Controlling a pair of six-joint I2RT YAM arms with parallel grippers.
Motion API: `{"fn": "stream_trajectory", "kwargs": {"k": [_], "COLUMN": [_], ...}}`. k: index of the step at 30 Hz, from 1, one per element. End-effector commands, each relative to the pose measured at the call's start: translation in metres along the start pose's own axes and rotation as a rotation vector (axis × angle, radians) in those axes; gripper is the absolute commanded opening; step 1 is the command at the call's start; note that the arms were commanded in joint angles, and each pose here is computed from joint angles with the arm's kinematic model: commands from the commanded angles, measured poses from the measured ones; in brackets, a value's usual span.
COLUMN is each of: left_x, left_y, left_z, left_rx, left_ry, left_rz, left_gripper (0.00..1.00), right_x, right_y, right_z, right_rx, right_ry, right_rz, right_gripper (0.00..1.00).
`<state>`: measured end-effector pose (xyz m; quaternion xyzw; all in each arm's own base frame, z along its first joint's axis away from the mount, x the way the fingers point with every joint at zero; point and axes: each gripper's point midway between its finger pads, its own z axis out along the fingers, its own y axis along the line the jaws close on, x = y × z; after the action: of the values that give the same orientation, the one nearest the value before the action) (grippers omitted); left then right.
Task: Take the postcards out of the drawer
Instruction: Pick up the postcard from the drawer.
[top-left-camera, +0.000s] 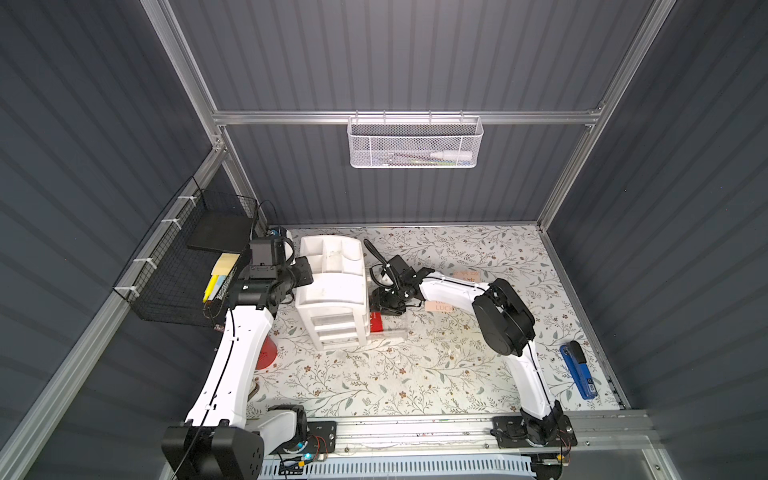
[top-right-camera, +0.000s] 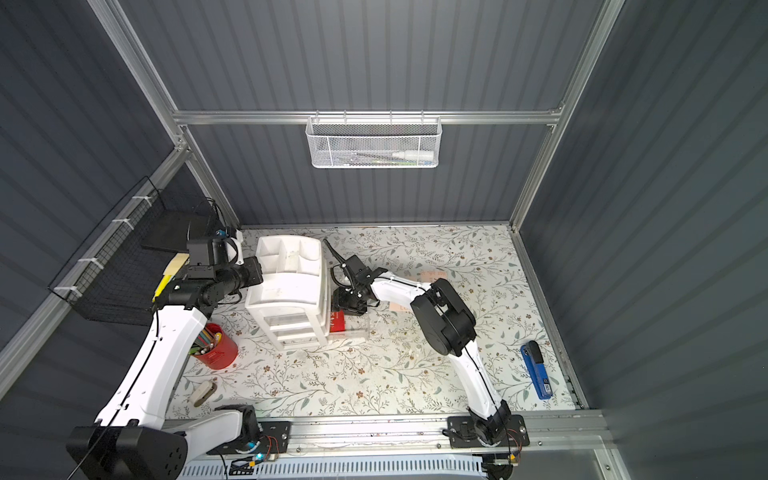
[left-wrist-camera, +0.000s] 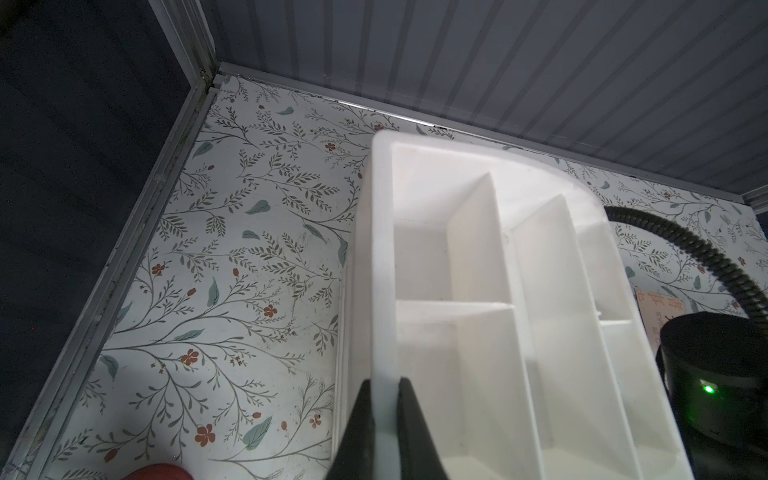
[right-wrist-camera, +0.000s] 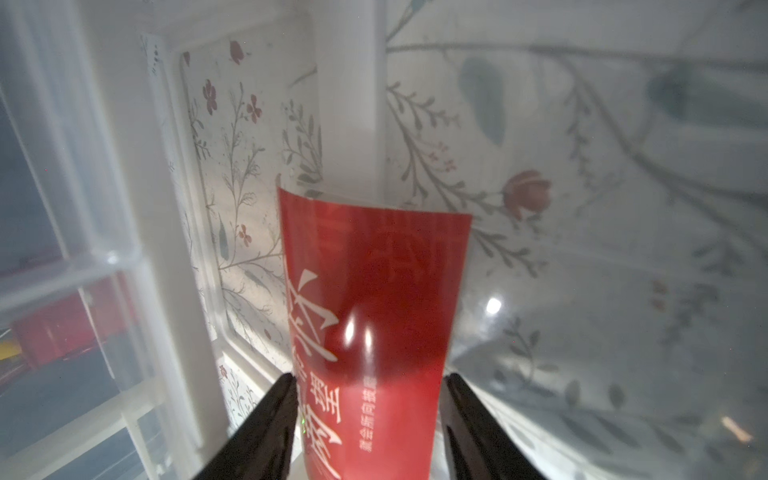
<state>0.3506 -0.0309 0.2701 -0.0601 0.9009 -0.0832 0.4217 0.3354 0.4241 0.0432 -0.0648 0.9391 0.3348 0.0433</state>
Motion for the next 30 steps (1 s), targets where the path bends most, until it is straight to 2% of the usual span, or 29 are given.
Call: {"fn": "stream_trajectory", "kwargs": {"k": [1, 20, 27, 30], "left_x": [0.026, 0.026, 0.026, 0.026], "left_y": [0.009, 0.008, 0.008, 0.008], "left_z": [0.010, 0.010, 0.010, 0.009], "left_rx": [-0.026, -0.024, -0.026, -0.025], "left_ry": [0.100, 0.100, 0.098, 0.097], "left_rz": [0.031, 0.034, 0.033, 0.034], "left_gripper": [0.00, 0.00, 0.00, 0.00], "right_x": [0.003, -0.005, -0.004, -0.005], "right_y": [0.015, 0.033, 0.037, 0.037], "right_z": [-0.008, -0.031, -0.034, -0.036], "right_rx": [-0.053, -0.151, -0.171, -0.176], "right_ry": [-0.005, -0.064, -0.067, -0.073], "right_rz": [-0.006, -0.005, -0.009, -0.012], "right_gripper": [0.58, 0.55, 0.49, 0.41]}}
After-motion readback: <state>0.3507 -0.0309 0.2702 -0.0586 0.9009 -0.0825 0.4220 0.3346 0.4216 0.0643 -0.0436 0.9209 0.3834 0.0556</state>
